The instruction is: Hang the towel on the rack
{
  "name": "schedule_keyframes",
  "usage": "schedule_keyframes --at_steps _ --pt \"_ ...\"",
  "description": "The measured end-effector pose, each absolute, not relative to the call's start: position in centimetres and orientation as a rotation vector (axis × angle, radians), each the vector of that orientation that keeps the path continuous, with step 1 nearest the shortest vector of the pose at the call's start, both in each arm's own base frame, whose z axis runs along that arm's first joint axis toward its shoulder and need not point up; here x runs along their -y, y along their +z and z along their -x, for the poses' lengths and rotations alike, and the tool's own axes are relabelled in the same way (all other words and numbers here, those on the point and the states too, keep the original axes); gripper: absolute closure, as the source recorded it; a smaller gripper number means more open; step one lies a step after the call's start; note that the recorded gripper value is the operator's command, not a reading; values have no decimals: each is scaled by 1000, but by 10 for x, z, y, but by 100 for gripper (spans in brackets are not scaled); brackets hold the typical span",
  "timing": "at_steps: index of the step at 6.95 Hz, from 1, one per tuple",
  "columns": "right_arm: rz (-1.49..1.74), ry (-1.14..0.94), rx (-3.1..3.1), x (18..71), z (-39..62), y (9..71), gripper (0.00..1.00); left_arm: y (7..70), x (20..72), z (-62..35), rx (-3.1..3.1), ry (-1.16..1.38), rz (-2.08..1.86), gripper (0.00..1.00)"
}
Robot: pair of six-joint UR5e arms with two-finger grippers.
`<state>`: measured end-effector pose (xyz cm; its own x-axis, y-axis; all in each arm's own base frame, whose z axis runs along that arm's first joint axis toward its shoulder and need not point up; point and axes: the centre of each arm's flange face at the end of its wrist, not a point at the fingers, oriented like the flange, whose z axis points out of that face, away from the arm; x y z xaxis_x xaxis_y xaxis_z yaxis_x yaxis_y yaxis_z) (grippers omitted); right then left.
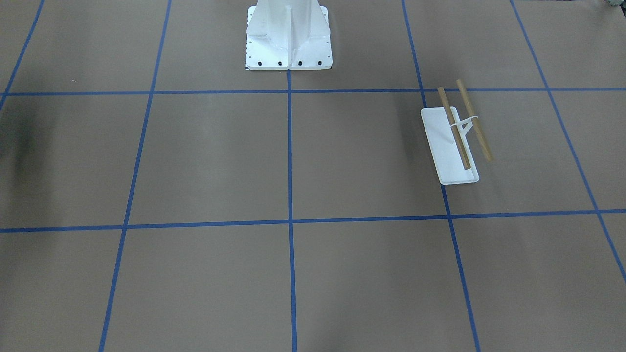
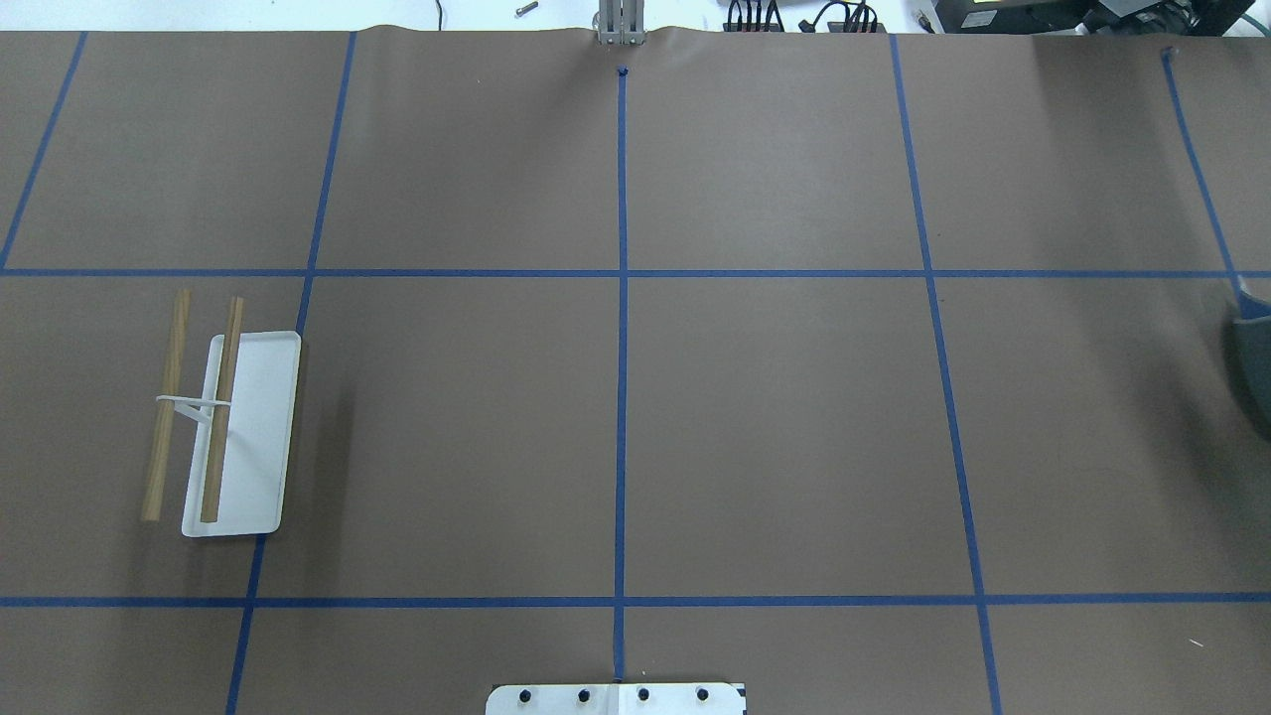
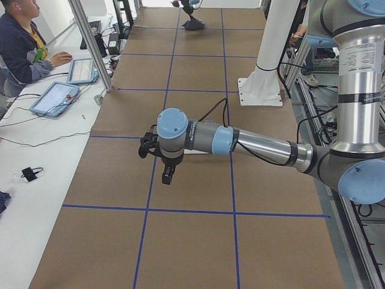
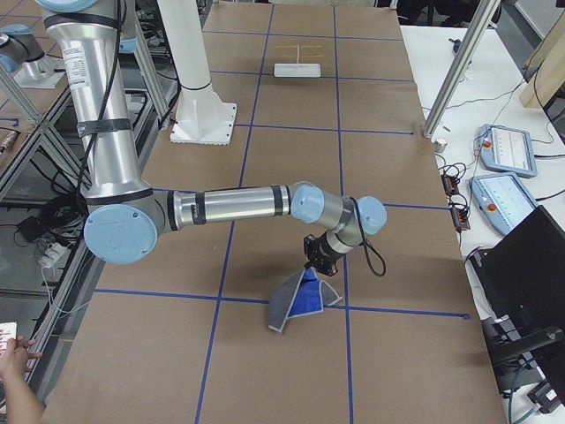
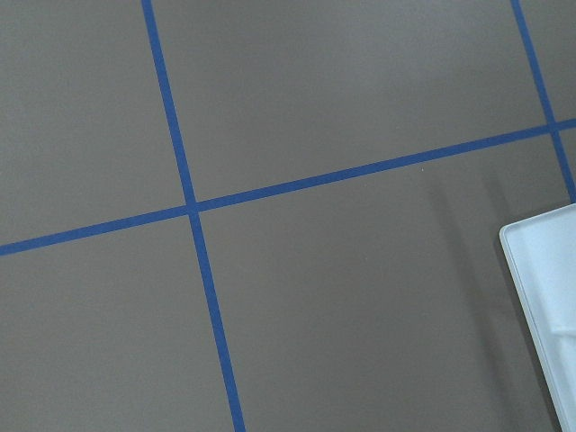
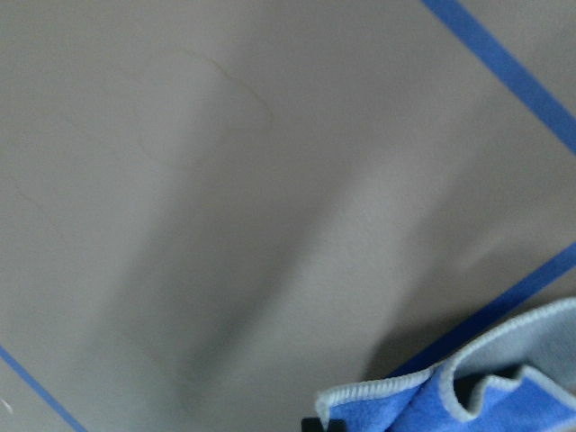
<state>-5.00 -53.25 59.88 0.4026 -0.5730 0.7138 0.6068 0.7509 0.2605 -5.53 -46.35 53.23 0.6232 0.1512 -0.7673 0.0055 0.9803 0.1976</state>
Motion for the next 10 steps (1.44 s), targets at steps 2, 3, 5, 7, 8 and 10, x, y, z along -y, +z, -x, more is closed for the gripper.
schedule_keyframes --at_steps 2,3,5,7,8,10 --pt "21 -502 932 539 70 475 100 486 497 47 -999 -86 -169 2" --pt "12 -407 955 543 88 414 100 453 521 34 -1069 -167 -141 2" --pt "-43 -378 995 545 140 299 100 377 566 -22 -1156 -253 -47 2" --pt "-169 -479 1049 529 187 226 100 320 589 -102 -1192 -296 87 8" --pt "-234 -524 1079 521 212 205 100 288 593 -140 -1204 -343 166 3" --pt "-374 -599 1105 520 261 157 100 211 591 -209 -1237 -477 309 3"
